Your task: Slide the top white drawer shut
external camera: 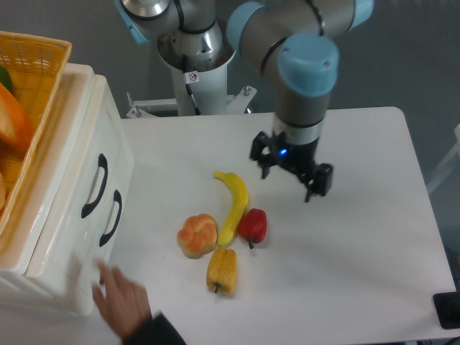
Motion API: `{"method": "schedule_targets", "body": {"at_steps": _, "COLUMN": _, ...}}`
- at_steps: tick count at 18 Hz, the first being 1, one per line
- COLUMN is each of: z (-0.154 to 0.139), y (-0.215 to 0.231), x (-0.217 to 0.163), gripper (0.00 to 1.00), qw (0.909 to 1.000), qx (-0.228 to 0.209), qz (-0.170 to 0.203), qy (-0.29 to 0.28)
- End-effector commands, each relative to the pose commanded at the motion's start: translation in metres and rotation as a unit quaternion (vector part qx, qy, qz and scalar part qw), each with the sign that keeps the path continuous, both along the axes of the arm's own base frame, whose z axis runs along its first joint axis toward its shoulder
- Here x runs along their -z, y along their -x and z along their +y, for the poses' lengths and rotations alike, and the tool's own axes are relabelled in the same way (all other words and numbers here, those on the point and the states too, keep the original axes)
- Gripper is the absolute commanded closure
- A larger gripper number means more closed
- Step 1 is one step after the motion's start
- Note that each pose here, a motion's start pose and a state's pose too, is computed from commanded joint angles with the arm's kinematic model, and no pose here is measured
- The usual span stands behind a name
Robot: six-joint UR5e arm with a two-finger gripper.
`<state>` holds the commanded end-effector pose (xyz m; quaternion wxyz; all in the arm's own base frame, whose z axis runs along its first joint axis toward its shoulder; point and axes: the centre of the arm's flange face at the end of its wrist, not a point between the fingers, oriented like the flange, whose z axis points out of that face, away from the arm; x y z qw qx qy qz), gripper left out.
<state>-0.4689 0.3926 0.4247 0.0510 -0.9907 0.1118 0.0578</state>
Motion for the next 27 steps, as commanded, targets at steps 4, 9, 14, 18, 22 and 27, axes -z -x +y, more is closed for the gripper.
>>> {"method": "schedule_targets", "body": {"at_steps": 4, "z": -0.044, "y": 0.022, "x": -0.015, "gripper": 0.0, "qw": 0.9989, "qx": 0.045, "qz": 0.013, "qy": 0.007}}
{"method": "schedule_targets", "body": {"at_steps": 9, "z": -0.116, "y": 0.048, "x": -0.025, "gripper": 0.0, "qw": 0.9919, "qx": 0.125, "qz": 0.001, "qy": 0.025}}
{"method": "schedule_targets", "body": {"at_steps": 14, "z": -0.145, "y": 0.051, "x": -0.031, "gripper": 0.0, "qw": 0.9873, "qx": 0.156, "qz": -0.01, "qy": 0.025}}
{"method": "schedule_targets", "body": {"at_steps": 18, "z": -0.165, "y": 0.056, "x": -0.026, "gripper": 0.0, "qw": 0.9787, "qx": 0.203, "qz": -0.029, "qy": 0.013}}
{"method": "schedule_targets", "body": {"at_steps": 22, "z": -0.193, "y": 0.065, "x": -0.022, "gripper": 0.0, "qw": 0.9692, "qx": 0.244, "qz": -0.032, "qy": -0.002}}
{"method": "schedule_targets", "body": {"at_steps": 27, "z": -0.189, "y": 0.061, "x": -0.027, "gripper": 0.0, "qw": 0.9684, "qx": 0.248, "qz": -0.027, "qy": -0.003}}
